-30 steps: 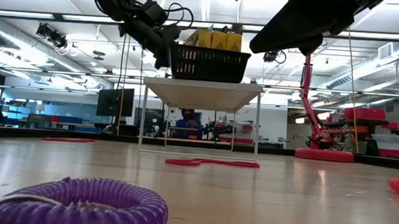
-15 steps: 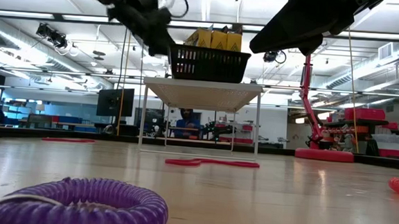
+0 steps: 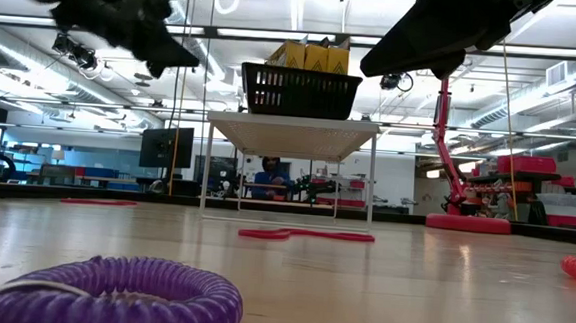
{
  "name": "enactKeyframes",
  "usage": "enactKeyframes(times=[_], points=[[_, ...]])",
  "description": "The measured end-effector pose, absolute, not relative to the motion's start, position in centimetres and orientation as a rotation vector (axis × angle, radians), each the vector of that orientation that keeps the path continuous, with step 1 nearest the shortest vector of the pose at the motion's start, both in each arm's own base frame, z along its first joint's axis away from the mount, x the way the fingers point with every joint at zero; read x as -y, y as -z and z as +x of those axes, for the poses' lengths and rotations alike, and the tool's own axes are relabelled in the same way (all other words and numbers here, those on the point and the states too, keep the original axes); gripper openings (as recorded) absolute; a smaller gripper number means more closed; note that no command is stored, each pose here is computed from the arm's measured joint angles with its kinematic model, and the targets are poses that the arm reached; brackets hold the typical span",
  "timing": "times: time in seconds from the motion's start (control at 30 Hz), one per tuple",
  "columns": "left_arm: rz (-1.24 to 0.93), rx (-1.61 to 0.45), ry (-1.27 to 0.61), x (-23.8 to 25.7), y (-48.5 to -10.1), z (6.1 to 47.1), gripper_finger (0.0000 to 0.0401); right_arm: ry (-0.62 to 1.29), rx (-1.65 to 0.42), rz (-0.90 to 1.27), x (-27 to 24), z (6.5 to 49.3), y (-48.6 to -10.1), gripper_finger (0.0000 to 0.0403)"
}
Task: Pick & Place Office Desk Supplies
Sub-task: Put the orange spring keychain into the yellow bin on the shelf
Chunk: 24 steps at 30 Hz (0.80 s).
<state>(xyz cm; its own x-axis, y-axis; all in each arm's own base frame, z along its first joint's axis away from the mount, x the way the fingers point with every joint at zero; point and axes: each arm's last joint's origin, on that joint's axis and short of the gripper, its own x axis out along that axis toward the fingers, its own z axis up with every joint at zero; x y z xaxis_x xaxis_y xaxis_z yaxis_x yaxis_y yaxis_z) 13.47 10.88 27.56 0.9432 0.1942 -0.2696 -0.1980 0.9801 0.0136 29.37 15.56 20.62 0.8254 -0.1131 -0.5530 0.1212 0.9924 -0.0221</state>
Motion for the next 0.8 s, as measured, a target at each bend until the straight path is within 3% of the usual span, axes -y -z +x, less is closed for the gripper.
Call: enactKeyframes(times=[0.2,0.53,0.67,0.8], points=[[-0.004,-0.072,-0.220,-9.0,-23.3,12.3,0.0015,0.108,-0.592,-0.089,-15.2,29.5,-20.6,0.0027],[0.000,0.109,-0.250,-7.6,-18.1,11.3,0.0014,0.149,-0.550,0.057,-14.2,30.5,-20.8,0.0027],[-0.010,0.097,-0.256,-7.6,-17.6,11.2,0.0014,0.024,-0.683,0.144,-13.9,30.3,-20.3,0.0022],[-0.015,0.087,-0.258,-7.6,-17.5,11.3,0.0014,0.047,-0.891,0.165,-15.2,27.8,-18.9,0.0005]])
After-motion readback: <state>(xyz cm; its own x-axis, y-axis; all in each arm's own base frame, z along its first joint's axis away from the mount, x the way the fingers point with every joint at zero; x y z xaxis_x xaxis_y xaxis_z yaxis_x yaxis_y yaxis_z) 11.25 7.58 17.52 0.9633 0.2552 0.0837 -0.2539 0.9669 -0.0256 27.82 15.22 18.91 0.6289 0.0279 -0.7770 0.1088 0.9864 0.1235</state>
